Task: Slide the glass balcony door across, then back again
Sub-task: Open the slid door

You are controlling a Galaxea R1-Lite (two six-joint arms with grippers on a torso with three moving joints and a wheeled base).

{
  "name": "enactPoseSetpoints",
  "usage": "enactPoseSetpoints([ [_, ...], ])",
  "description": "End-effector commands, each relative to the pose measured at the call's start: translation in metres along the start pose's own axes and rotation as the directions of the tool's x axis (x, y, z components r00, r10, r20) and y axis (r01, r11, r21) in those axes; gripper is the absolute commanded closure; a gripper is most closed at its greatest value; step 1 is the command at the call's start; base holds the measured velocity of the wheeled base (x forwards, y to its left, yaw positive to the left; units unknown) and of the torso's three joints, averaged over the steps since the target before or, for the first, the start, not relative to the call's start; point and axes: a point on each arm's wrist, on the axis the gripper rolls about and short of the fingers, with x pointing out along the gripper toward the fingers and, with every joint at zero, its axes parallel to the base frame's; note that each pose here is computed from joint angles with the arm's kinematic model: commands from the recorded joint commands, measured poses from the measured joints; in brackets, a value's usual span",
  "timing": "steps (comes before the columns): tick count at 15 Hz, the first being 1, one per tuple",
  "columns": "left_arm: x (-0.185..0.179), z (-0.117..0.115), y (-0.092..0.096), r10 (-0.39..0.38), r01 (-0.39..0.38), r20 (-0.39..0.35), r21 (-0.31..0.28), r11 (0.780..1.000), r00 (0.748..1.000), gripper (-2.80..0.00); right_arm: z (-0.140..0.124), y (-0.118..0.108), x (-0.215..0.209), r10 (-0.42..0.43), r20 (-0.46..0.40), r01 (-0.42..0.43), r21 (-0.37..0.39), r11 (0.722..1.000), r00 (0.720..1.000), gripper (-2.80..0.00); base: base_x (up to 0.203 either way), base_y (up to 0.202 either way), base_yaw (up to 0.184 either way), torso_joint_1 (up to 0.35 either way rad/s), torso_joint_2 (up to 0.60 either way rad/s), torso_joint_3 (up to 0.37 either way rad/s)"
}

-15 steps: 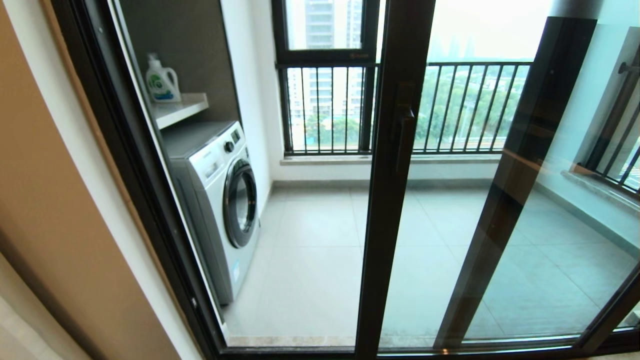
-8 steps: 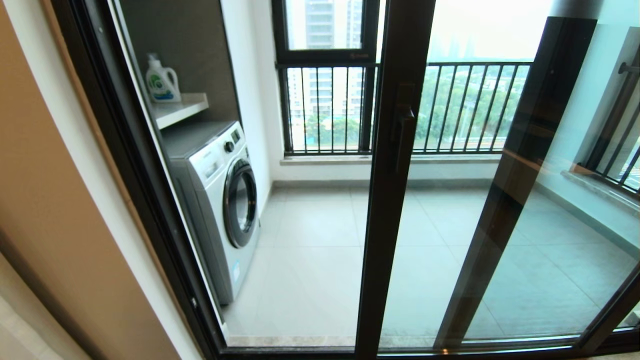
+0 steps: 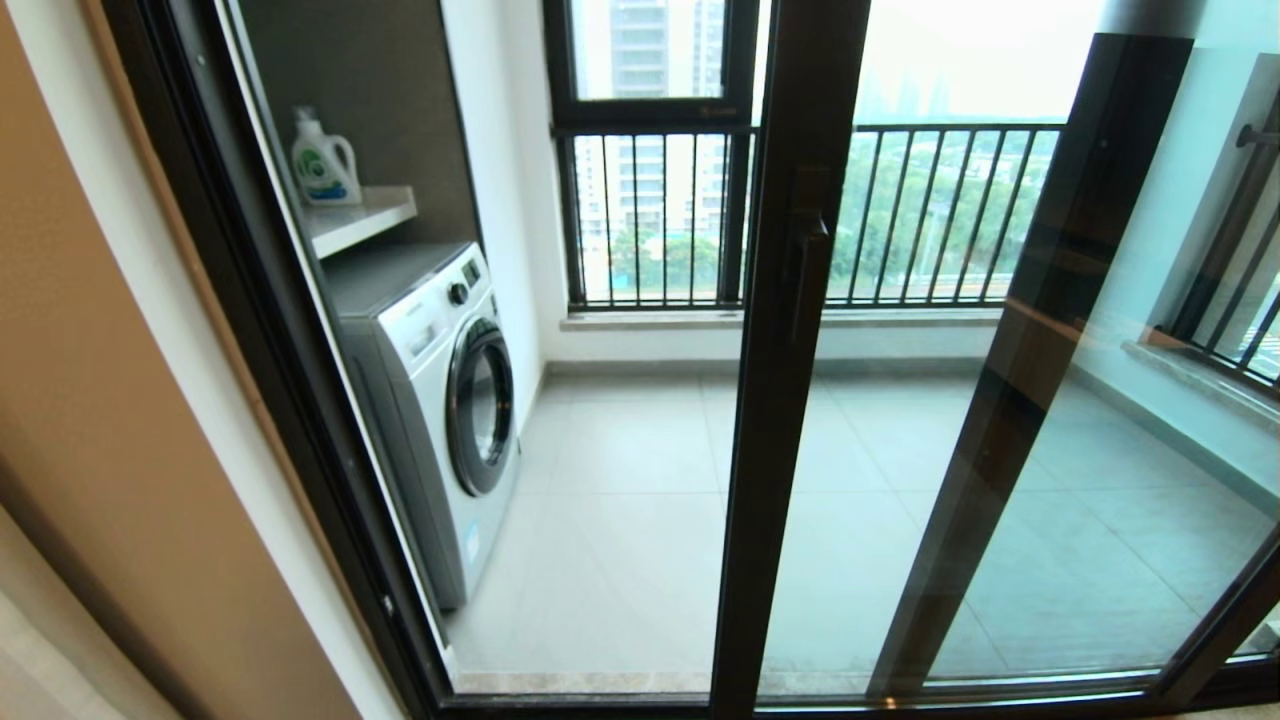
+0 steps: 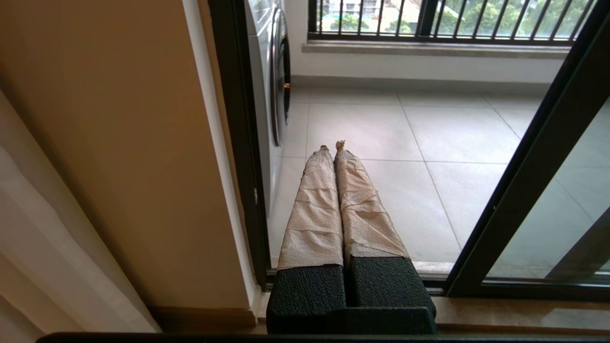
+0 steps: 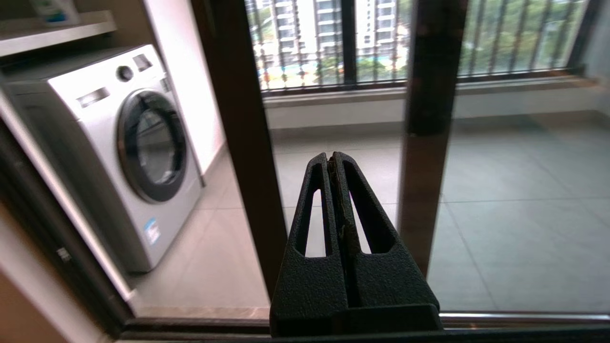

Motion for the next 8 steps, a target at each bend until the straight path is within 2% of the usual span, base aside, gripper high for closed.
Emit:
enactPoseSetpoints([
  [1,0.000,0.000,0.000,0.000,0.000,-0.002,-0.001,1.000,1.000,0.00,0.039,0.001,0.045,0.180,-0.138,-0.176,0.038,0.984,0.974,0.00,0.000,0.000,0.000,0.000,0.00,0.000],
  [2,0.000,0.000,0.000,0.000,0.000,-0.002,-0.001,1.000,1.000,0.00,0.049,0.002,0.068,0.275,-0.180,-0.268,0.060,0.961,0.944,0.00,0.000,0.000,0.000,0.000,0.00,0.000],
  [5,0.000,0.000,0.000,0.000,0.000,-0.002,-0.001,1.000,1.000,0.00,0.066,0.007,0.145,0.473,-0.266,-0.455,0.128,0.881,0.840,0.00,0.000,0.000,0.000,0.000,0.00,0.000],
  [7,0.000,0.000,0.000,0.000,0.000,-0.002,-0.001,1.000,1.000,0.00,0.063,0.026,0.191,0.587,-0.304,-0.567,0.160,0.808,0.751,0.00,0.000,0.000,0.000,0.000,0.00,0.000],
  [8,0.000,0.000,0.000,0.000,0.000,-0.002,-0.001,1.000,1.000,0.00,0.058,0.042,0.213,0.618,-0.325,-0.601,0.163,0.782,0.716,0.00,0.000,0.000,0.000,0.000,0.00,0.000],
])
